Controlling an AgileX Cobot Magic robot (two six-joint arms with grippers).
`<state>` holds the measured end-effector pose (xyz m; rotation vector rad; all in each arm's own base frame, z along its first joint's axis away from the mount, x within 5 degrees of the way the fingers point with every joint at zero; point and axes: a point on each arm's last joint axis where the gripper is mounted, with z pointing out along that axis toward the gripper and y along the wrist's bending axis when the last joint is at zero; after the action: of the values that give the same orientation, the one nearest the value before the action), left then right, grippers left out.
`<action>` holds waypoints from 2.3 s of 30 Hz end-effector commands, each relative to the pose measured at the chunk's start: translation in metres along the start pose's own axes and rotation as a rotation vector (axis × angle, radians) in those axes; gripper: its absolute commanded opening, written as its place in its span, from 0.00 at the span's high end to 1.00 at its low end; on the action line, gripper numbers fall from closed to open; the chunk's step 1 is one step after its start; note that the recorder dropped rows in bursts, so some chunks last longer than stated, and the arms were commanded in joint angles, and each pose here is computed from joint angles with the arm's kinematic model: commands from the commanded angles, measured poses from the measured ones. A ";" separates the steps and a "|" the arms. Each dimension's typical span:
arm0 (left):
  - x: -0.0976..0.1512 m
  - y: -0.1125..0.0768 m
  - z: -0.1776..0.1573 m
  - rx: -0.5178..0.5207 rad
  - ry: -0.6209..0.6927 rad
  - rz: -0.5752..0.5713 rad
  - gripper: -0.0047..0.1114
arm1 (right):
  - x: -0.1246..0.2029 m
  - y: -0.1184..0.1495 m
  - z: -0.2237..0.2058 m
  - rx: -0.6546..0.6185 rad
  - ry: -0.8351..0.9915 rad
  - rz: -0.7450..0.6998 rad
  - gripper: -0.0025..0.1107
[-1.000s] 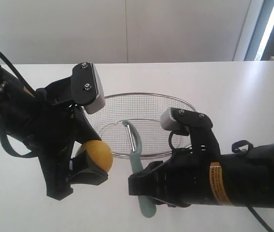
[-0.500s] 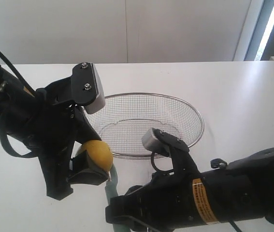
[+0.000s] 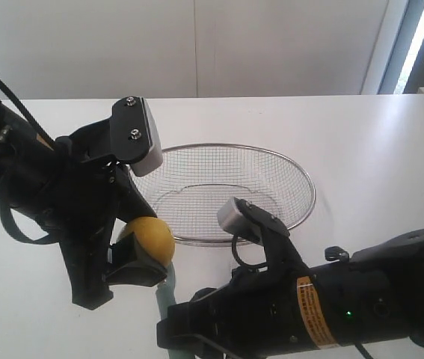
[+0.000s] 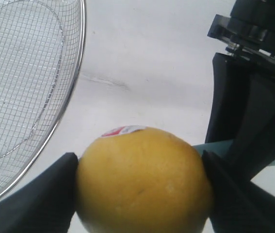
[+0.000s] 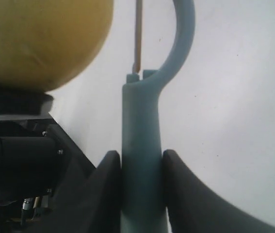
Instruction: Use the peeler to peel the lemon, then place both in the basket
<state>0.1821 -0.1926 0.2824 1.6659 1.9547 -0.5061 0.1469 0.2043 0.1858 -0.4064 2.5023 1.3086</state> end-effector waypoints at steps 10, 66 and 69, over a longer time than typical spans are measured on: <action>0.001 -0.002 -0.002 0.001 -0.007 -0.006 0.96 | 0.001 0.002 0.000 -0.027 0.004 -0.016 0.98; 0.000 -0.002 -0.002 -0.002 -0.013 -0.033 0.96 | 0.002 -0.001 0.001 -0.112 -0.081 0.130 0.98; 0.000 -0.002 -0.002 -0.003 -0.014 -0.033 0.96 | 0.002 -0.001 0.003 -0.122 -0.076 0.139 0.98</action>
<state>0.1833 -0.1923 0.2824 1.6459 1.9674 -0.4957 0.1445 0.2034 0.1790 -0.1836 2.4657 1.4745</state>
